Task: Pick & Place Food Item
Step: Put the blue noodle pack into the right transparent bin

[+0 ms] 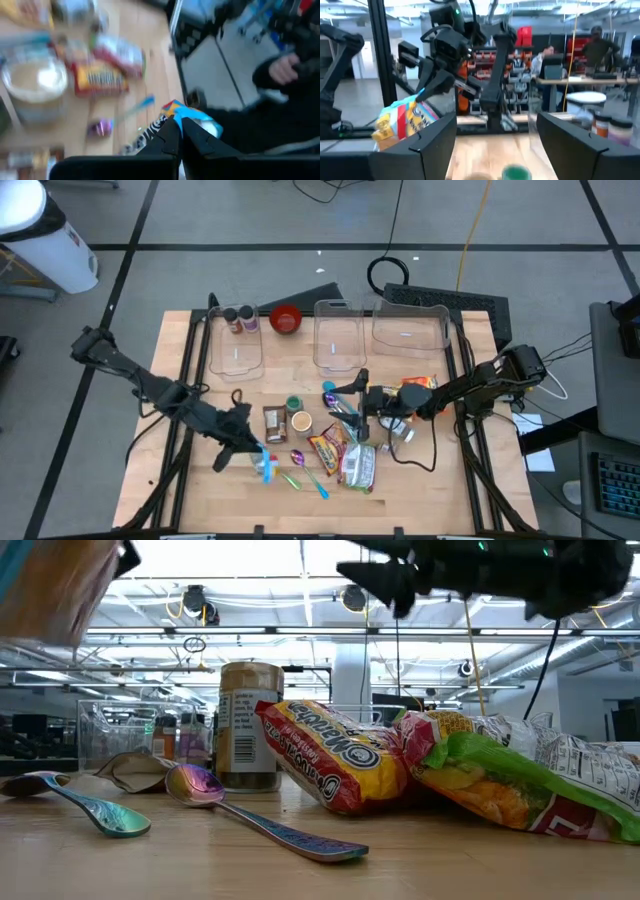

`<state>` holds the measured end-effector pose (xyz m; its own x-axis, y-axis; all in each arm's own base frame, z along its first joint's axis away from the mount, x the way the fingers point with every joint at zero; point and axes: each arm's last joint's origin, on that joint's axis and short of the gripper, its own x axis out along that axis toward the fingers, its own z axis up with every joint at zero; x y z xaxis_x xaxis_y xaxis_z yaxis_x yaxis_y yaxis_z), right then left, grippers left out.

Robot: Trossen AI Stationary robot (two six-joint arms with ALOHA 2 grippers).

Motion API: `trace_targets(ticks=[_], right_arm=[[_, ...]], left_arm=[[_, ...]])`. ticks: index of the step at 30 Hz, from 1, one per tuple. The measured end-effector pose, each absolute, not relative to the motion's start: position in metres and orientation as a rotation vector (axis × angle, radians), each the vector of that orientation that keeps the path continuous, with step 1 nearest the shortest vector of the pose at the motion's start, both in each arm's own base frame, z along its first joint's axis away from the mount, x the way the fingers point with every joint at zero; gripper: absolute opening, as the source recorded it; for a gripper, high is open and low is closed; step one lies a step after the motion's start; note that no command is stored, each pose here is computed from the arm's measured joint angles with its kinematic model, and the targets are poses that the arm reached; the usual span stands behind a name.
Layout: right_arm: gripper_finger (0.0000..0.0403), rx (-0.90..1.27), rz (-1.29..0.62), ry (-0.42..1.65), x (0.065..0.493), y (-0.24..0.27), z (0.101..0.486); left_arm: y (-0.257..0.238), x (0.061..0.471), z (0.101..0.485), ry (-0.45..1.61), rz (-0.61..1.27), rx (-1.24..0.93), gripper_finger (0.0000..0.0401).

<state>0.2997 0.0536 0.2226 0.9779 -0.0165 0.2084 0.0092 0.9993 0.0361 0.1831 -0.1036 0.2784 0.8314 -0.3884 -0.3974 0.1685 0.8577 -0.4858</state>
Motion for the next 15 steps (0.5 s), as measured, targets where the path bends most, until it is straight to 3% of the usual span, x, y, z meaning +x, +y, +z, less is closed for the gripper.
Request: trace_targets(ticks=[5,10,15], right_arm=[[0.0267,-0.051,-0.034,-0.150,0.320,0.069,0.247],[0.0267,-0.105,-0.130,-0.098,0.334,0.088,0.278],[0.0267,-0.107,-0.268,-0.089,0.337,0.097,0.300]], left_arm=[[-0.092,0.192,0.289,0.344,-0.176,-0.412,0.0002],[-0.074,0.200,0.293,0.234,0.037,-0.347,0.0001],[-0.059,0.214,0.296,0.150,0.127,-0.276,0.0001]])
